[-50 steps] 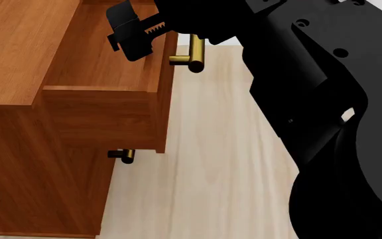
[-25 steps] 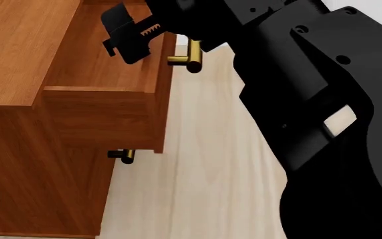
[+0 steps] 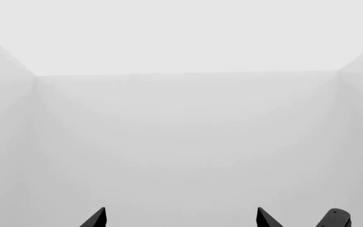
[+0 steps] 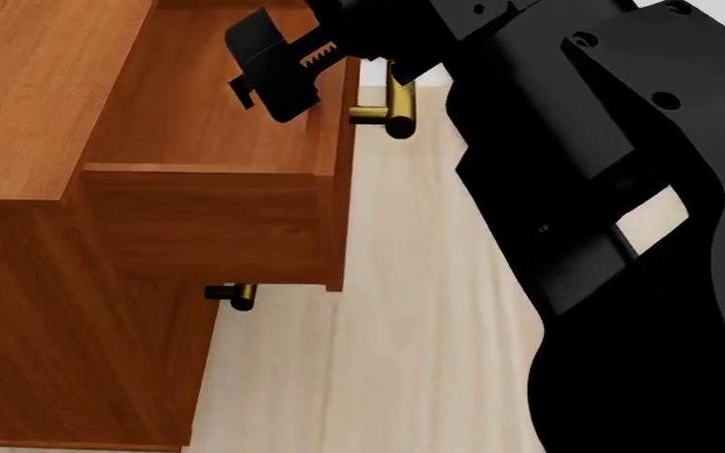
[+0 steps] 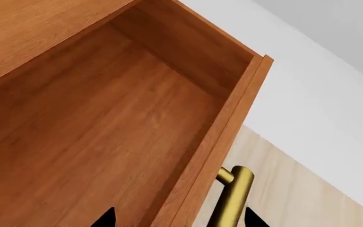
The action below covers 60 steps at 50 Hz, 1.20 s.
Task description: Close the bottom drawer of the cabinet and open the top drawer.
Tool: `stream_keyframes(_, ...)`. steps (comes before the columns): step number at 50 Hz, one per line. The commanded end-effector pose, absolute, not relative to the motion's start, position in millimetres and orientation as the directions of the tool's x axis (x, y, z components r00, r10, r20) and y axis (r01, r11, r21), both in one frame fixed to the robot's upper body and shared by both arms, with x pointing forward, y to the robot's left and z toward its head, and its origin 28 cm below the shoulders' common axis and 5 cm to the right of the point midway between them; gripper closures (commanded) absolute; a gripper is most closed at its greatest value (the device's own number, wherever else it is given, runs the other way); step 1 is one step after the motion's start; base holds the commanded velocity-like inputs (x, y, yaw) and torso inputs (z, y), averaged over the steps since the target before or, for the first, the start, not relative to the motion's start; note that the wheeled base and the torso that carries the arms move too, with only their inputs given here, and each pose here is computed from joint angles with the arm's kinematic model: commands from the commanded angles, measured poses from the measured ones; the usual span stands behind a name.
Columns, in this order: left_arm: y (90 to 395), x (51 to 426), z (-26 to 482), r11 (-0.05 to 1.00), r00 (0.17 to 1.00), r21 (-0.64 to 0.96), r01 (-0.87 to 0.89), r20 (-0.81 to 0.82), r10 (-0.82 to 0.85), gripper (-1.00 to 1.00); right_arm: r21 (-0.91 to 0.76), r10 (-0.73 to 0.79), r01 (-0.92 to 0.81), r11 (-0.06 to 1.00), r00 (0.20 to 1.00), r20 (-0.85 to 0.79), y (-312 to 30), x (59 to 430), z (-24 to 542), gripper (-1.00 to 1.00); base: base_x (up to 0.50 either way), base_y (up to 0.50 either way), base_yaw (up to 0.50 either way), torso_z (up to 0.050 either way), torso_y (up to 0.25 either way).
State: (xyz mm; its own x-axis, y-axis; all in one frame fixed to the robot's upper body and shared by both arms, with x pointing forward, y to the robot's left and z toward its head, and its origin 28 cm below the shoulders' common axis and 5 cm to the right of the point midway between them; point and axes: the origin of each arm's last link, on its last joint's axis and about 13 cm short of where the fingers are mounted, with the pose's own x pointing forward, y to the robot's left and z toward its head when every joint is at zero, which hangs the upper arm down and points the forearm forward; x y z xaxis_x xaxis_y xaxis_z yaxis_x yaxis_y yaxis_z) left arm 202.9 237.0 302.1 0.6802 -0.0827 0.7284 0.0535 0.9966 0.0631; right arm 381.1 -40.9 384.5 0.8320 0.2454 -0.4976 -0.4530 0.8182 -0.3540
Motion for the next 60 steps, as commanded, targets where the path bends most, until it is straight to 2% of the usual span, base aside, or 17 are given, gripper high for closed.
stream_keyframes(1, 236, 203, 301, 0.996, 0.679, 0.062, 0.058, 0.729, -0.085, -1.0, -0.38, 0.085, -0.422, 0.823, 0.753, -0.652, -66, 394, 337, -1.0, 0.0, 0.0, 0.0, 0.0, -0.01)
stream_keyframes(39, 233, 206, 299, 0.995, 0.677, 0.061, 0.078, 0.73, -0.098, -1.0, -0.342, -0.027, -0.245, 0.907, 0.777, -0.629, -125, 391, 368, -1.0, 0.0, 0.0, 0.0, 0.0, -0.007)
stream_keyframes(60, 232, 209, 297, 0.995, 0.675, 0.052, 0.091, 0.731, -0.1, -1.0, -0.374, -0.115, -0.165, 0.913, 0.775, -0.622, -149, 384, 379, -1.0, 0.0, 0.0, 0.0, 0.0, -0.002)
